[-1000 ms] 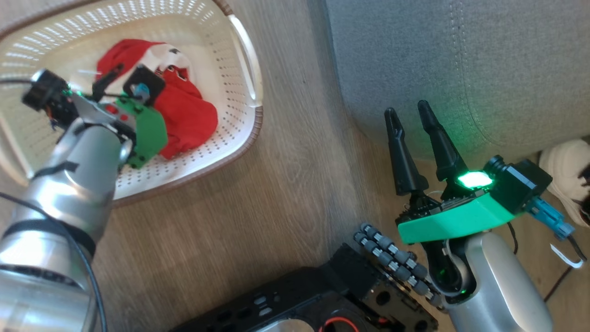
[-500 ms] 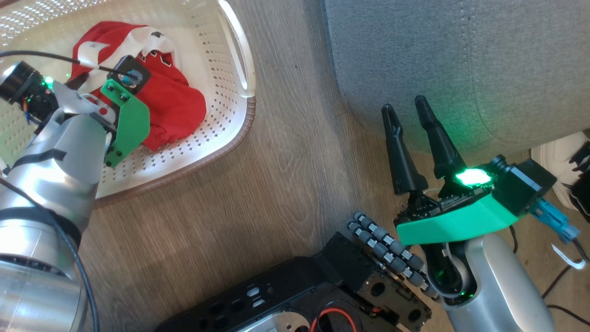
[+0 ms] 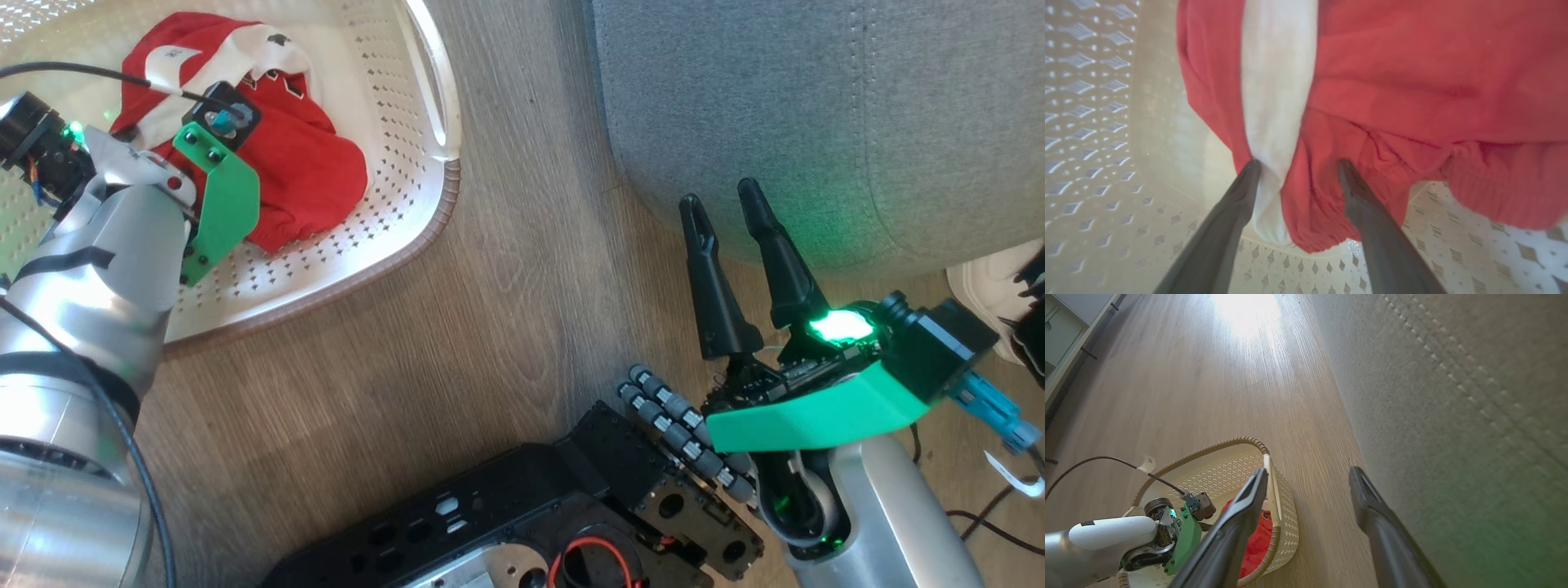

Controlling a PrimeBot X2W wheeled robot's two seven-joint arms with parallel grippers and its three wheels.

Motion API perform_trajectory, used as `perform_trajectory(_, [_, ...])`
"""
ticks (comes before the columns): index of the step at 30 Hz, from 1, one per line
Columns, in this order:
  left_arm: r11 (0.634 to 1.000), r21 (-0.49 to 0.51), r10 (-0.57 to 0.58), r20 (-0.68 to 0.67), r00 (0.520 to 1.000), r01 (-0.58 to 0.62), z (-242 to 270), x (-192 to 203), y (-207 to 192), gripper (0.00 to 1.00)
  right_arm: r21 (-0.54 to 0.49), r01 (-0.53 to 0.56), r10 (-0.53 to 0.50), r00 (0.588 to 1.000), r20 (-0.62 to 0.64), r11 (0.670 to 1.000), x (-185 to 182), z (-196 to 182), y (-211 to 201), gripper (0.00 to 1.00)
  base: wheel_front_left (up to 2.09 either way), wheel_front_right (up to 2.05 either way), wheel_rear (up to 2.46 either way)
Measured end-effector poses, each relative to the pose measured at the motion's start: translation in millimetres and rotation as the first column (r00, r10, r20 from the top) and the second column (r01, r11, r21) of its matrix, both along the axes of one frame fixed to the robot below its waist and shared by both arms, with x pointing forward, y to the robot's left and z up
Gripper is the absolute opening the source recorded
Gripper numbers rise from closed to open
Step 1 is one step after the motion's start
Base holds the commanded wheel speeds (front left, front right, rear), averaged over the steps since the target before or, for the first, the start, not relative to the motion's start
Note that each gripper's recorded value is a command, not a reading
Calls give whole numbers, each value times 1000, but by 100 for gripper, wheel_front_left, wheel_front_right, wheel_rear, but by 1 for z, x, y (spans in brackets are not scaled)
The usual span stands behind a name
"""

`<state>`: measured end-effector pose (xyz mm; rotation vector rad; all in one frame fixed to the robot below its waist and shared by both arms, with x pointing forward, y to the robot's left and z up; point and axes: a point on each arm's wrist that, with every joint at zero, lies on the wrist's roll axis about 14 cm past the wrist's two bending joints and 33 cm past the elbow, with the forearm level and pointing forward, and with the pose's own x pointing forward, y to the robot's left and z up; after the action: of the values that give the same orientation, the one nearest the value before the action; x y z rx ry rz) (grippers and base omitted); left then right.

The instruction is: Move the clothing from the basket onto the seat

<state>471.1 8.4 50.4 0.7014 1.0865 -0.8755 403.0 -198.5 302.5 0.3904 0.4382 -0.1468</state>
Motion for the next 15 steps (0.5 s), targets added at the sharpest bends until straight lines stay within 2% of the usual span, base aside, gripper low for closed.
perform_trajectory(3, [1000,2,-1,-17,1000,1,-2,-4,1,100,2,-2,2,1000,2,1000,1,0,1,100,0,0,0])
perform_trajectory(4, [1000,4,0,-23,1000,0,-3,-5,1,97,3,-2,2,1000,3,1000,2,0,1,100,0,0,0])
perform_trajectory(5, [1000,3,4,-27,1000,-3,-4,-5,2,10,3,-3,3,1000,4,1000,2,0,1,100,0,0,0])
perform_trajectory(6, [1000,1,7,-28,1000,-7,-4,-5,2,0,4,-4,4,1000,6,1000,2,0,2,100,0,0,0])
perform_trajectory(15, [999,-23,41,-23,999,-41,-4,-4,3,0,11,-3,3,1000,11,1000,5,-1,3,100,0,0,0])
